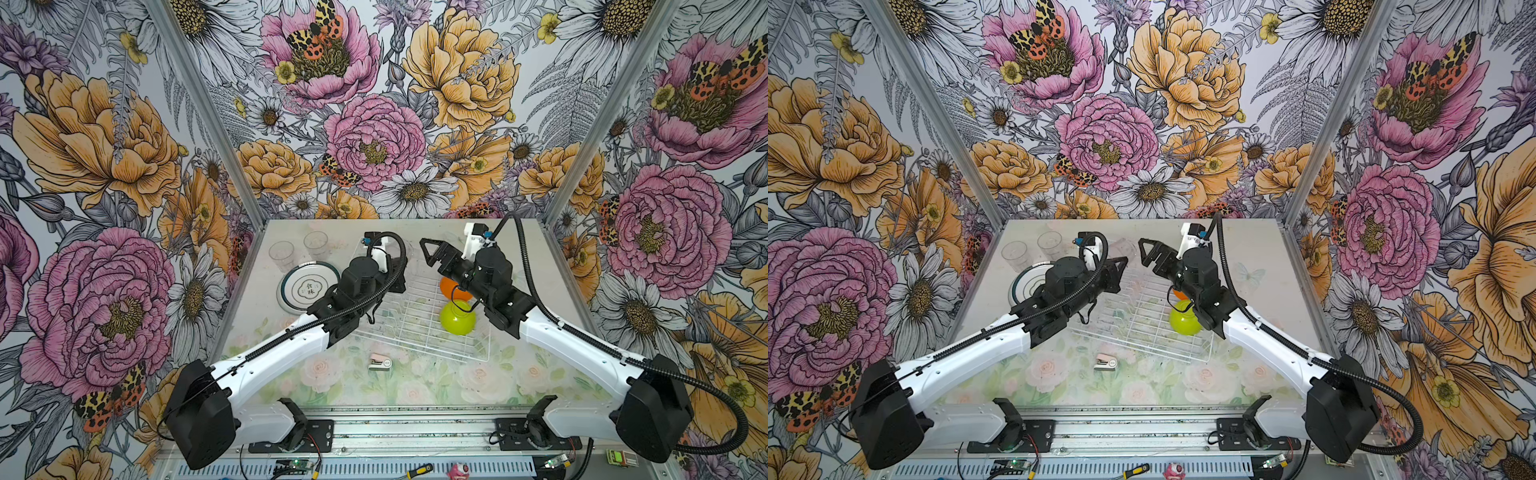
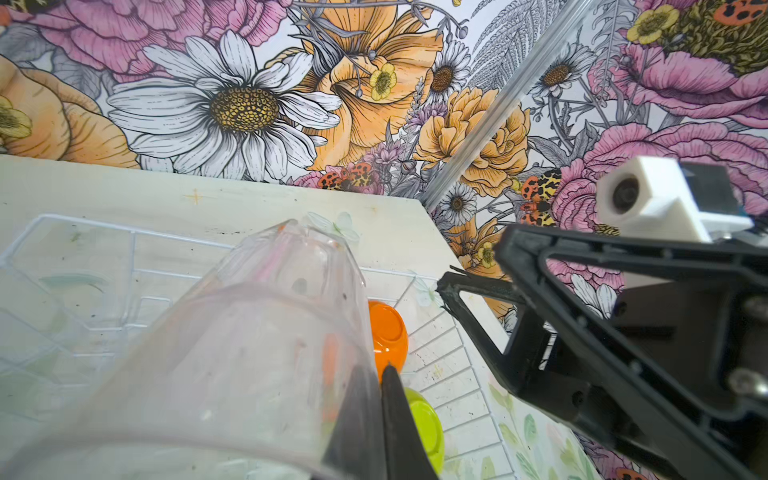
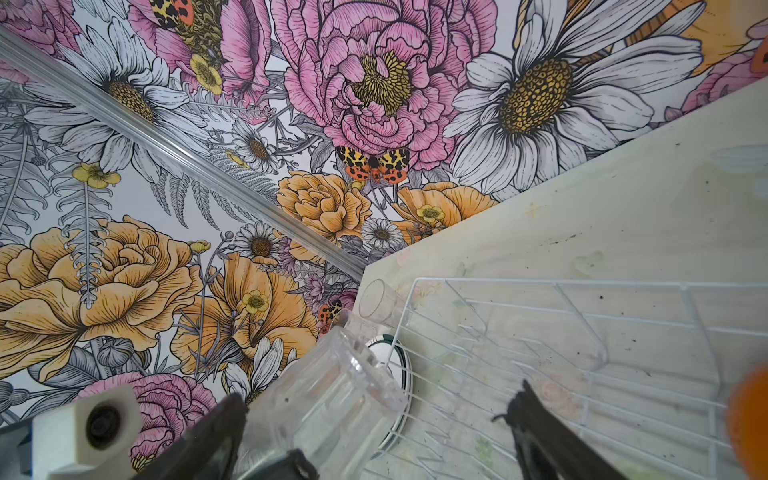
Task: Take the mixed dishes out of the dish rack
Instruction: 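Open the right gripper off the cup while the left gripper holds it, then carry the cup with the left gripper beside the other cups near the plates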
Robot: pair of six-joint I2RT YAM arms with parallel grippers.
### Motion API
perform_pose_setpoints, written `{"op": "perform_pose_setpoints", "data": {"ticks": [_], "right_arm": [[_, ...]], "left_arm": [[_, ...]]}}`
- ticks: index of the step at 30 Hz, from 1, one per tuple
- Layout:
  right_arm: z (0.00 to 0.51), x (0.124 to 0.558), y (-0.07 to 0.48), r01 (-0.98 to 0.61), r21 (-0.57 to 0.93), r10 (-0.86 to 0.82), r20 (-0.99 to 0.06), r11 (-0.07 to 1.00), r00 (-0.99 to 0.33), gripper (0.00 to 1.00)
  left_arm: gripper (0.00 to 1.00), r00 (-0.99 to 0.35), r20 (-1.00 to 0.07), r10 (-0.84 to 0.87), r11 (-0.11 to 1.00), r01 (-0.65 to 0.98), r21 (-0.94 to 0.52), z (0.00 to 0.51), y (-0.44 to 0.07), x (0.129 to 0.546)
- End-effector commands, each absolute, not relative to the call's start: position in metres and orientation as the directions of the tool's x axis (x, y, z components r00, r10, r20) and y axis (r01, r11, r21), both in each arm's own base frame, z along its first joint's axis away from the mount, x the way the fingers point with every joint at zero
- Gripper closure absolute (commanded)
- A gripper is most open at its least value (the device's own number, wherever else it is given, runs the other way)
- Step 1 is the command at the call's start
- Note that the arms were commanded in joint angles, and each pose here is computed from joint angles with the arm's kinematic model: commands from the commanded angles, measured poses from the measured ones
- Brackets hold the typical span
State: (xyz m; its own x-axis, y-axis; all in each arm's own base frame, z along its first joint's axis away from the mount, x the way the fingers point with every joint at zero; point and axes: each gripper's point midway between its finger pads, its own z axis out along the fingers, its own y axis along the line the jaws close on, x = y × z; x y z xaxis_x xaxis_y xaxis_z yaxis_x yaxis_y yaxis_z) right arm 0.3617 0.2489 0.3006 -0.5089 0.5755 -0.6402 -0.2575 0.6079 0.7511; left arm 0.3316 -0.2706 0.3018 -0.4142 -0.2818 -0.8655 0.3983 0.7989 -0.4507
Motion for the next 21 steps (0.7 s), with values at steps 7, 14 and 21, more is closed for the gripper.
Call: {"op": "perform_pose_setpoints", "data": {"ticks": [7,14,21], "right_arm": [[0.293,0.355,0.226,-0.239,0.674,0.536,-0.716,0.699,-0.448,0.01],[0.281,0.346,0.212,-0.225,0.646,0.510,-0.733,0.730,-0.450,0.01],[0.265,0.334,0.196,-0.190,0.618,0.472,-0.733,0.763,-0.490,0.01]], "left_arm": [[1.00,-0.408,-0.867,-0.284,0.932,0.094,-0.350,0.311,-0.159,0.372],[1.00,-0.515,-0.820,-0.249,0.964,-0.052,-0.259,0.285,-0.106,0.414],[1.00,-0.658,-0.732,-0.174,0.982,-0.065,-0.175,0.249,-0.100,0.459]]}}
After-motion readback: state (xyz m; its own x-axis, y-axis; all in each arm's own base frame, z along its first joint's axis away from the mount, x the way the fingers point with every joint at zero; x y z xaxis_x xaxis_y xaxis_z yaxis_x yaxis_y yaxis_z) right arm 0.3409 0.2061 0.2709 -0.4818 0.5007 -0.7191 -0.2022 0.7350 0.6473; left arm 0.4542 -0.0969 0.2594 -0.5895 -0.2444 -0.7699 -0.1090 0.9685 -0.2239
